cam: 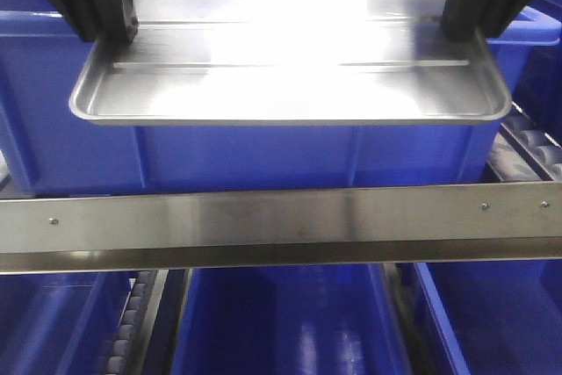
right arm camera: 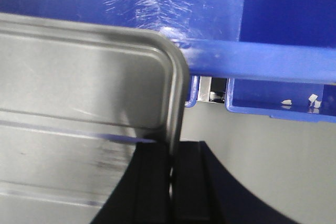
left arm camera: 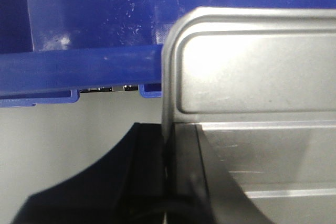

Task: Grab silver tray and place in blue box
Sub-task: 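Lower the held tray with both grippers into the blue bin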

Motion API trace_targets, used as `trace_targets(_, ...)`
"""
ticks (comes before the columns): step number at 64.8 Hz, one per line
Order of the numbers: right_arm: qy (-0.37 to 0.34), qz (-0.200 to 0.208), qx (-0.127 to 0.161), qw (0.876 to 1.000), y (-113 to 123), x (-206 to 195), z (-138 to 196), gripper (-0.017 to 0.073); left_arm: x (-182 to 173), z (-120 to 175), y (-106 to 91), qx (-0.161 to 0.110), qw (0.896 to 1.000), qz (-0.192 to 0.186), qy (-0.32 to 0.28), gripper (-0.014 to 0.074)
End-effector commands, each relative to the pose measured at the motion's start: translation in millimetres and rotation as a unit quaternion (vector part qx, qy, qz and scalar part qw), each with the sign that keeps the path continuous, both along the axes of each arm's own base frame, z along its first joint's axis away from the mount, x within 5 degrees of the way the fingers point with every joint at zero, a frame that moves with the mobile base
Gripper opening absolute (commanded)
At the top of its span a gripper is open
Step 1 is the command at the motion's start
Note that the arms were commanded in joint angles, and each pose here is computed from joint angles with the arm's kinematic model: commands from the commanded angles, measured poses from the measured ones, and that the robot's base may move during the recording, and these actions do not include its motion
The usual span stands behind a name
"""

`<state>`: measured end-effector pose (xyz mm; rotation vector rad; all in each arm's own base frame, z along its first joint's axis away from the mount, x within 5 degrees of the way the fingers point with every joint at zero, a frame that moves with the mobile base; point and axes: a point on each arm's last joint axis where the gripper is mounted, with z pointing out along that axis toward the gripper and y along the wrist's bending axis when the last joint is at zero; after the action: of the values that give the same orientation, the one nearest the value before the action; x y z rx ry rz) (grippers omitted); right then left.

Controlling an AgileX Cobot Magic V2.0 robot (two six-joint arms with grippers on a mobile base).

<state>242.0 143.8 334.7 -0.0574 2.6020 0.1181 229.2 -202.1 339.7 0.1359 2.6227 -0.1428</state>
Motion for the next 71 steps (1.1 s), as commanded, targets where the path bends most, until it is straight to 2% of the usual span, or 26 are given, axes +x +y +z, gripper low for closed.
trace_targets(1,-0.052,0.009,-0.005,0.999,-6,0,21,0.0057,-2,20,5.7,-0.001,0.999,-0.008,-0.042,-0.0105)
trace_targets(60,-0.05,0.008,-0.009,0.999,-7,0,21,0.0057,-2,20,4.9,-0.005,0.999,-0.009,-0.044,-0.0105)
trace_targets(71,-0.06,0.006,-0.003,0.998,-10,-4,31,0.0057,-3,21,5.9,0.0,0.999,-0.012,-0.043,-0.0105)
